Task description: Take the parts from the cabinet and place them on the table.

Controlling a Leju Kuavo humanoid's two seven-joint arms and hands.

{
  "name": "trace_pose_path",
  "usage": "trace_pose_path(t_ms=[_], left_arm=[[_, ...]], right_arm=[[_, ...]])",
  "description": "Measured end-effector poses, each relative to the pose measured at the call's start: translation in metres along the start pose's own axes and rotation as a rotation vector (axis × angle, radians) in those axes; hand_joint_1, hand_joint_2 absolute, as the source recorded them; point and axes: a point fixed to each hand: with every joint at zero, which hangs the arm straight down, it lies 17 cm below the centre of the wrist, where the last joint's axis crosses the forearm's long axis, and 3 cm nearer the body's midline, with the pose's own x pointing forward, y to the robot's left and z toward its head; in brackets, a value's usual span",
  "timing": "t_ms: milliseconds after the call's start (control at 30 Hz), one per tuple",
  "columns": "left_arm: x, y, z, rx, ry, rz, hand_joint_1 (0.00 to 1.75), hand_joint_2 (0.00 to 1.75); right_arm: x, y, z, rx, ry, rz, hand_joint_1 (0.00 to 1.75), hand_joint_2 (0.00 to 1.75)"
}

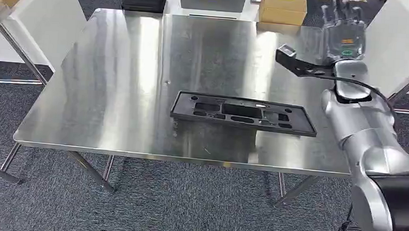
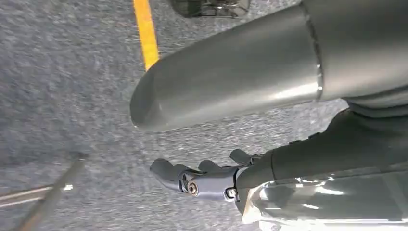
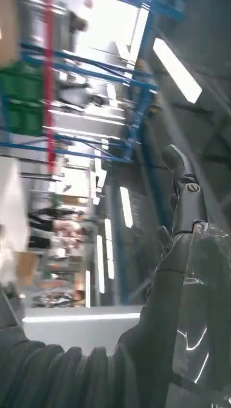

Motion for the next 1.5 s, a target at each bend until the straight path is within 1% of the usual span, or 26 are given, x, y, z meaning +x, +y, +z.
trace_pose_path(t_ms=[100, 233, 267, 300, 333, 367, 400, 467, 500, 533, 567, 600, 633, 667, 800, 900, 967, 1000, 1033, 1200, 1233, 1267, 1333, 1433, 1500], left_arm=[[-0.014, -0.002, 0.009, 0.001, 0.032, 0.009, 0.0, 0.0], [-0.023, -0.002, 0.012, 0.006, 0.06, 0.01, 0.0, 0.0], [-0.026, -0.002, 0.013, 0.01, 0.076, 0.013, 0.0, 0.0], [-0.027, -0.001, 0.013, 0.015, 0.088, 0.014, 0.0, 0.0], [-0.031, 0.0, 0.014, 0.022, 0.104, 0.016, 0.0, 0.0], [-0.035, -0.001, 0.016, 0.025, 0.119, 0.019, 0.0, 0.0], [-0.042, 0.0, 0.019, 0.028, 0.142, 0.023, 0.0, 0.0], [-0.051, 0.001, 0.022, 0.03, 0.175, 0.024, 0.0, 0.0], [-0.052, 0.001, 0.022, 0.03, 0.181, 0.021, 0.0, 0.0], [-0.051, 0.001, 0.021, 0.031, 0.184, 0.024, 0.0, 0.0], [-0.051, 0.001, 0.021, 0.03, 0.186, 0.027, 0.0, 0.0], [-0.054, 0.001, 0.022, 0.028, 0.195, 0.031, 0.0, 0.0], [-0.057, 0.003, 0.023, 0.031, 0.204, 0.031, 0.0, 0.0], [-0.062, 0.004, 0.025, 0.034, 0.215, 0.032, 0.0, 0.0], [-0.061, 0.006, 0.022, 0.047, 0.234, 0.051, 0.0, 0.0], [-0.063, 0.007, 0.022, 0.053, 0.25, 0.062, 0.0, 0.0], [-0.063, 0.006, 0.022, 0.047, 0.251, 0.055, 0.0, 0.0], [-0.063, 0.006, 0.022, 0.044, 0.251, 0.053, 0.0, 0.0], [-0.062, 0.005, 0.021, 0.041, 0.249, 0.052, 0.0, 0.0], [-0.061, 0.004, 0.02, 0.038, 0.252, 0.062, 0.0, 0.0], [-0.06, 0.004, 0.02, 0.034, 0.252, 0.065, 0.0, 0.0], [-0.06, 0.003, 0.02, 0.028, 0.251, 0.066, 0.0, 0.0], [-0.059, 0.0, 0.019, 0.015, 0.254, 0.066, 0.0, 0.0], [-0.056, -0.004, 0.017, -0.003, 0.263, 0.079, 0.0, 0.0], [-0.05, -0.014, 0.016, -0.061, 0.254, 0.053, 0.0, 0.0]], right_arm=[[-0.045, -0.006, 0.012, -0.052, 0.024, 0.006, 0.0, 1.75], [-0.079, -0.008, 0.032, -0.099, 0.044, 0.032, 0.0, 1.75], [-0.1, -0.013, 0.046, -0.135, 0.068, 0.023, 0.0, 1.75], [-0.118, -0.008, 0.067, -0.15, 0.083, 0.016, 0.0, 1.75], [-0.136, -0.006, 0.094, -0.187, 0.098, 0.004, 0.0, 0.0], [-0.149, -0.002, 0.124, -0.213, 0.097, -0.005, 0.0, 0.0], [-0.15, -0.004, 0.155, -0.241, 0.059, -0.018, 0.0, 0.0], [-0.139, -0.02, 0.21, -0.311, -0.05, -0.045, 0.0, 0.0], [-0.139, -0.027, 0.242, -0.349, -0.077, -0.06, 0.0, 0.0], [-0.162, -0.036, 0.274, -0.379, -0.031, -0.054, 0.0, 0.0], [-0.191, -0.043, 0.308, -0.396, 0.054, -0.032, 0.0, 0.0], [-0.229, -0.055, 0.346, -0.413, 0.186, 0.012, 0.0, 0.0], [-0.257, -0.064, 0.38, -0.412, 0.294, 0.059, 0.0, 0.0], [-0.276, -0.069, 0.41, -0.405, 0.384, 0.095, 0.0, 0.0], [-0.322, -0.065, 0.51, -0.357, 0.689, 0.15, 0.0, 0.0], [-0.347, -0.043, 0.577, -0.242, 0.895, 0.195, 0.0, 0.0], [-0.357, -0.019, 0.627, -0.15, 1.071, 0.191, 0.0, 0.0], [-0.359, -0.011, 0.642, -0.114, 1.125, 0.193, 0.0, 0.0], [-0.358, -0.002, 0.659, -0.078, 1.175, 0.19, 0.0, 1.75], [-0.343, 0.035, 0.714, 0.054, 1.335, 0.149, 0.0, 1.75], [-0.338, 0.045, 0.724, 0.096, 1.362, 0.142, 0.0, 1.75], [-0.328, 0.062, 0.738, 0.178, 1.397, 0.143, 0.0, 1.75], [-0.297, 0.103, 0.778, 0.373, 1.487, 0.116, 0.0, 1.75], [-0.234, 0.152, 0.824, 0.583, 1.601, 0.014, 0.0, 1.75], [-0.184, 0.179, 0.852, 0.699, 1.694, -0.088, 0.0, 1.75]])
